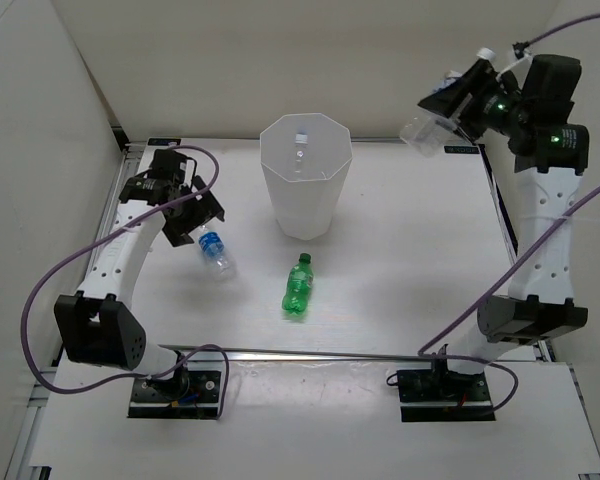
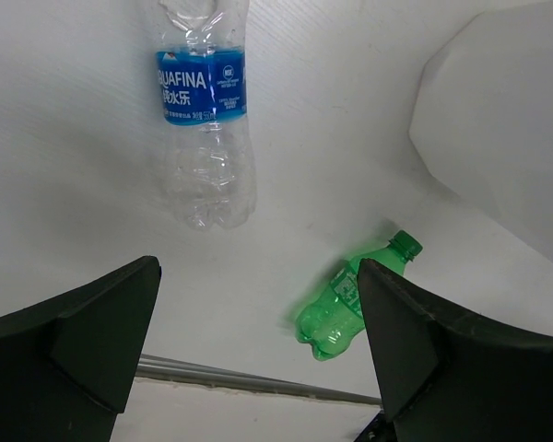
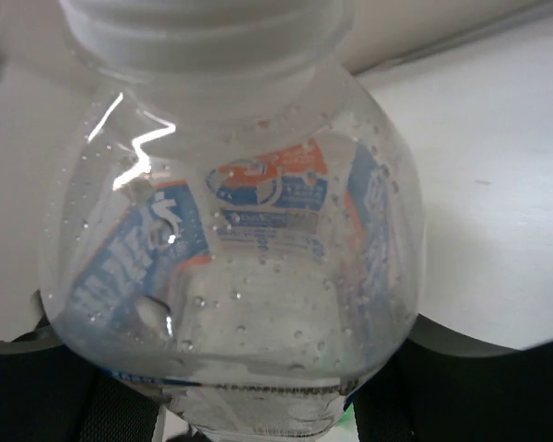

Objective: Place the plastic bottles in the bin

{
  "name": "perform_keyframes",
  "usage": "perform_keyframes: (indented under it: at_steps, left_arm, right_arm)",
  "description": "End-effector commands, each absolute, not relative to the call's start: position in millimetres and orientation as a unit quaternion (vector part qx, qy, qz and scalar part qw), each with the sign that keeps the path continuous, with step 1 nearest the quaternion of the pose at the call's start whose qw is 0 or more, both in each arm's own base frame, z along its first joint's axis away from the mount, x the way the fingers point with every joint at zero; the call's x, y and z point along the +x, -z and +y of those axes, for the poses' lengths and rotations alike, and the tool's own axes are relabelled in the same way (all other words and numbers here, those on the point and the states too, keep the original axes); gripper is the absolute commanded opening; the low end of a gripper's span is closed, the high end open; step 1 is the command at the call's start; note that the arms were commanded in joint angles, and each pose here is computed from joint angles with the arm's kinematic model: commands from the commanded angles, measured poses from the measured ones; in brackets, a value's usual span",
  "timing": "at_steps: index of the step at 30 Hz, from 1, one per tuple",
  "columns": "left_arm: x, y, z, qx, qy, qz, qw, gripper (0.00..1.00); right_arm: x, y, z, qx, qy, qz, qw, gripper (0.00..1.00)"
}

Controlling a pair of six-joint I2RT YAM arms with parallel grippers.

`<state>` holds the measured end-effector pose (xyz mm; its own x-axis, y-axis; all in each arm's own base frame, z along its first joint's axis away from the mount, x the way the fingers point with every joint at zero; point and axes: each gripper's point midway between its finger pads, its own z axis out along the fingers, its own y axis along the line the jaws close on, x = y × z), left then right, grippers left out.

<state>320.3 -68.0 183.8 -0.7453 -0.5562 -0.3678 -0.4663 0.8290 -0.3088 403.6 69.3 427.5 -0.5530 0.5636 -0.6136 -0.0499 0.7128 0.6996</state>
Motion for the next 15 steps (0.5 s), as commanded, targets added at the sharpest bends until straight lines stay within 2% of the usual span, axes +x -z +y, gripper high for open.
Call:
perform_keyframes:
  at_steps: [1, 4, 7, 12, 15]
  left_arm:
    - [330.0, -213.0, -71.7, -0.264, 0.119, 0.919, 0.266, 1.00]
    - [335.4, -209.2, -68.9, -0.264, 0.113, 0.922, 0.258, 1.00]
    - [341.1, -208.7, -69.3, -0.259, 0.111, 0.924, 0.257, 1.00]
    - [340.9, -208.5, -69.0, -0.255, 0.110, 0.925, 0.258, 1.00]
    - [340.7, -204.4, -62.2, -0.259, 0.103, 0.927, 0.251, 1.00]
  right_arm:
    - [393.3, -462.2, 138.4, 0.057, -0.472, 0.775, 0.415, 0.36]
    - [391.6, -482.5, 177.5, -0.024, -0.504, 0.758, 0.413, 0.36]
    - [399.4, -466.3, 210.7, -0.082, -0.499, 0.760, 0.407, 0.35]
    - [429.1, -440.3, 223.4, -0.073, -0.485, 0.773, 0.402, 0.37]
    - [437.2, -424.4, 254.5, -0.101, -0.480, 0.776, 0.397, 0.39]
